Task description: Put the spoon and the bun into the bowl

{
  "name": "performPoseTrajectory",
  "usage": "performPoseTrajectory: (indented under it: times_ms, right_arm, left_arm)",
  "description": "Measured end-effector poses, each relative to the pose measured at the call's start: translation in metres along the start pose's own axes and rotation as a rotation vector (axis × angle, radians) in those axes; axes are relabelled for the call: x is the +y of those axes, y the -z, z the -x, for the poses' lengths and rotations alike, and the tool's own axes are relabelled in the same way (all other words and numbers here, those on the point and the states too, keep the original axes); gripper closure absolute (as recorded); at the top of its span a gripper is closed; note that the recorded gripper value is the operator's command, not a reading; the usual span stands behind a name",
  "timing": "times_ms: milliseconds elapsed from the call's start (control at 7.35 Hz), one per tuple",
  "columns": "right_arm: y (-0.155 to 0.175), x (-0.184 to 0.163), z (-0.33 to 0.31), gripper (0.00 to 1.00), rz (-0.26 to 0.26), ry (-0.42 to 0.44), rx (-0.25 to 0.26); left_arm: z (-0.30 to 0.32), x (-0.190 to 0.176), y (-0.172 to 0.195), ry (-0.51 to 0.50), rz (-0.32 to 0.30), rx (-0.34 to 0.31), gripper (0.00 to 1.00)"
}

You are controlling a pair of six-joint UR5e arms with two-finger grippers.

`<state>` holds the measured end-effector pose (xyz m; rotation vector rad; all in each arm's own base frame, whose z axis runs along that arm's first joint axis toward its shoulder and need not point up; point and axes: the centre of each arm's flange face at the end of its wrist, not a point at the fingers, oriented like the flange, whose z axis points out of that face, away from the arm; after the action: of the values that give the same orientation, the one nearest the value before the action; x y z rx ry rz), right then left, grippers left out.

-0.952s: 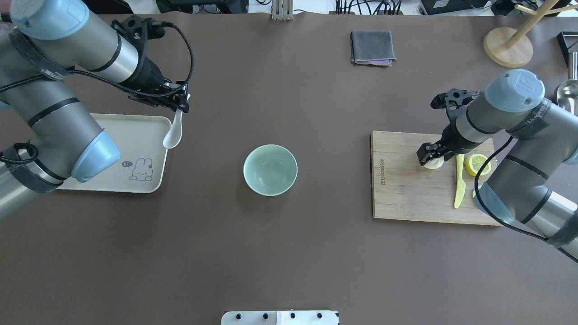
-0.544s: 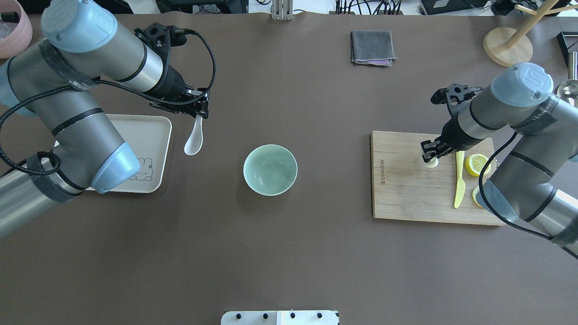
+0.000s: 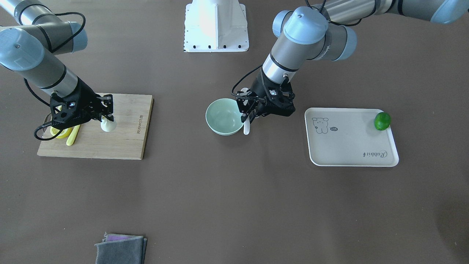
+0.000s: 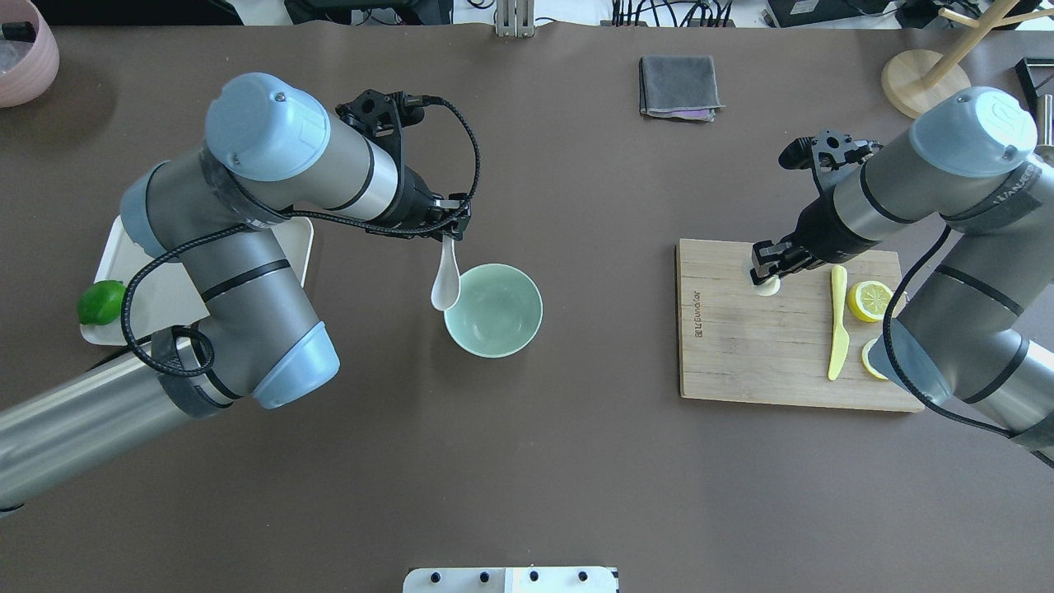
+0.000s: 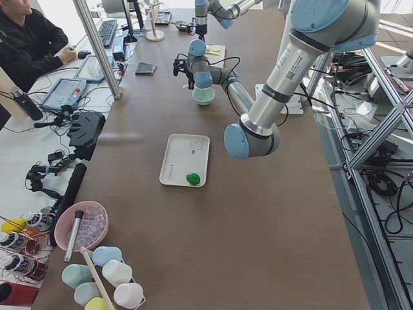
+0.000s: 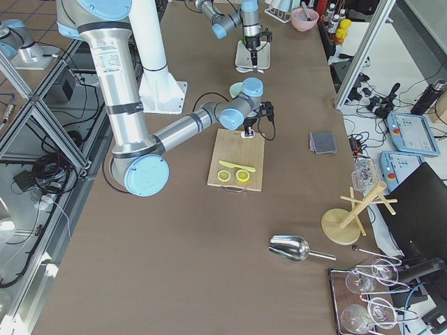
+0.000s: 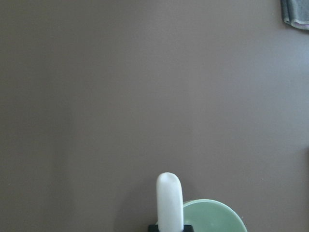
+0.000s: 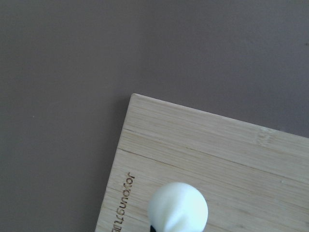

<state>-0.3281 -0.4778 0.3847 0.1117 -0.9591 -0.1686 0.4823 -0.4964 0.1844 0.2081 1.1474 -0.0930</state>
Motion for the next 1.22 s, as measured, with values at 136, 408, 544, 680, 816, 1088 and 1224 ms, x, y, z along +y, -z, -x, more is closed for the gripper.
performPoseTrajectory:
  times_ms: [136, 408, 544, 680, 816, 1088, 1224]
  right_arm:
    - [0.004, -0.001, 0.006, 1.00, -0.005, -0.014, -0.009]
    - [0.009, 0.001, 0.014, 1.00, -0.006, -0.042, -0.029]
    - [0.013, 0.002, 0.021, 1.00, -0.002, -0.052, -0.045]
    - [0.016, 0.001, 0.027, 1.00, -0.003, -0.059, -0.057]
    - [0.018, -0.001, 0.034, 1.00, -0.005, -0.067, -0.064]
    - [0.021, -0.005, 0.045, 1.00, -0.009, -0.078, -0.076]
    - [0.023, -0.007, 0.054, 1.00, -0.013, -0.086, -0.088]
  left_arm:
    - [-0.007, -0.004, -0.016, 0.001, -0.016, 0.008, 1.00]
    - [-0.012, 0.001, -0.041, -0.007, -0.041, 0.014, 1.00]
    - [-0.014, 0.009, -0.049, -0.004, -0.033, 0.016, 1.00]
    - [-0.017, 0.019, -0.055, 0.006, -0.021, 0.017, 1.00]
    - [-0.020, 0.028, -0.060, 0.012, -0.008, 0.019, 0.44]
    - [-0.020, 0.035, -0.064, 0.008, 0.000, 0.017, 0.02]
    - [-0.019, 0.034, -0.063, 0.005, -0.004, 0.016, 0.02]
